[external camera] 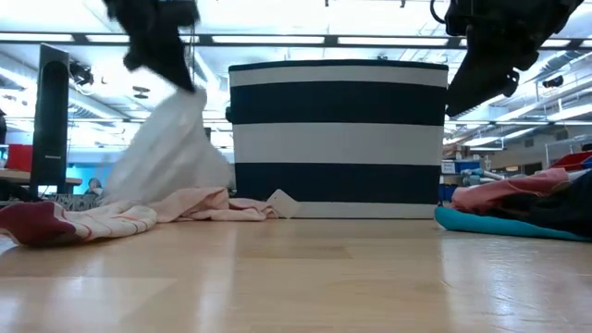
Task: Sort clothes
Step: Put the white boxer into the blue bin
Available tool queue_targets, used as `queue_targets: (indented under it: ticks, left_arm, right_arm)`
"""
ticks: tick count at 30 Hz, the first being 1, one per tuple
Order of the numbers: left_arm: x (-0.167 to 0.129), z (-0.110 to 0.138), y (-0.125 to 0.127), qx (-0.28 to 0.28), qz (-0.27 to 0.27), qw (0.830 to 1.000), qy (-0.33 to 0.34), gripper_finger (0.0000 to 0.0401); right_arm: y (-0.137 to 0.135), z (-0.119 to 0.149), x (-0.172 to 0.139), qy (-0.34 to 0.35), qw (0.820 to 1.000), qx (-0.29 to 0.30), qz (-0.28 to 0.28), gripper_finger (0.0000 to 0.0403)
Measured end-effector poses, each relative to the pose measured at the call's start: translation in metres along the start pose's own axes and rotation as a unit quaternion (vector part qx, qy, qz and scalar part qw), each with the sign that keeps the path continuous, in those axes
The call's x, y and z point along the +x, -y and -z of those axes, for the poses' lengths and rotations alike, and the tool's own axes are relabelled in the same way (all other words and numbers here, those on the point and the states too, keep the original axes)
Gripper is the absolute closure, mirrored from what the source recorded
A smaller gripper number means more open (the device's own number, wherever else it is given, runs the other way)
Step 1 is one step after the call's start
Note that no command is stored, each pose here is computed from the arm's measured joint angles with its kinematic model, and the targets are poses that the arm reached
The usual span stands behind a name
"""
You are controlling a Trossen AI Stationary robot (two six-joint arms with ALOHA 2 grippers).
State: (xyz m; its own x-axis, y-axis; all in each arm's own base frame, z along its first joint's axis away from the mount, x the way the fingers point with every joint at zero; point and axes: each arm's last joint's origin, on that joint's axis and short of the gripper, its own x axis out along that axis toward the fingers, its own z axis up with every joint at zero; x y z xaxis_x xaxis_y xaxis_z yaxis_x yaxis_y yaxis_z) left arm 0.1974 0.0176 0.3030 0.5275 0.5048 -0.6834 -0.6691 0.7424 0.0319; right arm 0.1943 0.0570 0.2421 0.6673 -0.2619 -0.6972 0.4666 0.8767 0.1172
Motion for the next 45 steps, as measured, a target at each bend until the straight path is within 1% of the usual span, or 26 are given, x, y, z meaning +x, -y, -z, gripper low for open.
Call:
queue_targets:
  ticks: [3,5,9,12,14,17,18,20,22,23,26,30,33,36,38,40,42,45]
  left_arm:
    - [-0.024,-0.021,0.0,0.004,0.019,0.999,0.051,0.04]
    - [-0.036,-0.033,0.0,0.017,0.03,0.996,0.08,0.04]
    - [-0.062,-0.063,0.001,0.026,0.059,0.985,0.162,0.0401]
    - [-0.078,-0.085,0.002,0.031,0.072,0.969,0.236,0.0401]
    - [-0.086,-0.099,0.0,0.035,0.07,0.957,0.28,0.0401]
    - [-0.097,-0.124,-0.004,0.027,0.056,0.933,0.355,0.0401]
    - [-0.096,-0.13,-0.005,0.031,0.048,0.93,0.364,0.0401]
    - [-0.1,-0.148,-0.009,0.023,0.046,0.916,0.398,0.0401]
    - [-0.095,-0.164,-0.011,0.03,0.046,0.912,0.407,0.0401]
    - [-0.095,-0.173,-0.012,0.028,0.051,0.907,0.418,0.0401]
    - [-0.083,-0.199,-0.016,0.03,0.052,0.903,0.426,0.0401]
    - [-0.06,-0.234,-0.022,0.035,0.047,0.904,0.423,0.0401]
    - [-0.049,-0.257,-0.028,0.034,0.05,0.899,0.435,0.0401]
    - [-0.044,-0.276,-0.033,0.028,0.05,0.89,0.452,0.0401]
    - [-0.041,-0.283,-0.038,0.026,0.051,0.894,0.445,0.0401]
    - [-0.035,-0.287,-0.04,0.028,0.052,0.904,0.424,0.0401]
    - [-0.024,-0.284,-0.041,0.037,0.048,0.924,0.378,0.0401]
    - [0.005,-0.274,-0.038,0.057,0.043,0.953,0.294,0.0401]
  right_arm:
    - [0.0,0.0,0.002,-0.002,1.0,-0.007,0.004,0.0204]
    - [-0.001,0.001,0.005,-0.007,1.0,-0.013,0.01,0.0204]
    - [-0.002,0.002,0.012,-0.015,0.999,-0.016,0.023,0.0204]
    - [-0.002,0.003,0.018,-0.023,0.999,-0.021,0.031,0.0204]
    - [-0.003,0.003,0.022,-0.028,0.999,-0.025,0.031,0.0204]
    - [-0.003,0.002,0.027,-0.037,0.999,-0.025,0.026,0.0204]
    - [-0.003,0.002,0.029,-0.041,0.999,-0.024,0.026,0.0204]
    - [-0.002,0.001,0.031,-0.044,0.998,-0.022,0.026,0.0204]
    - [-0.001,0.0,0.031,-0.042,0.999,-0.018,0.027,0.0204]
    - [-0.001,-0.001,0.032,-0.04,0.999,-0.016,0.026,0.0204]
    - [-0.001,-0.002,0.031,-0.037,0.999,-0.021,0.024,0.0204]
    - [-0.001,-0.001,0.032,-0.038,0.999,-0.027,0.023,0.0204]
    - [-0.001,-0.001,0.032,-0.04,0.999,-0.027,0.023,0.0204]
    - [-0.001,-0.001,0.032,-0.042,0.999,-0.028,0.021,0.0204]
    - [-0.001,-0.001,0.032,-0.041,0.998,-0.031,0.019,0.0204]
    - [-0.001,-0.001,0.032,-0.042,0.998,-0.033,0.018,0.0204]
    - [-0.001,-0.001,0.032,-0.043,0.998,-0.036,0.018,0.0204]
    - [-0.001,-0.001,0.032,-0.042,0.998,-0.036,0.018,0.0204]
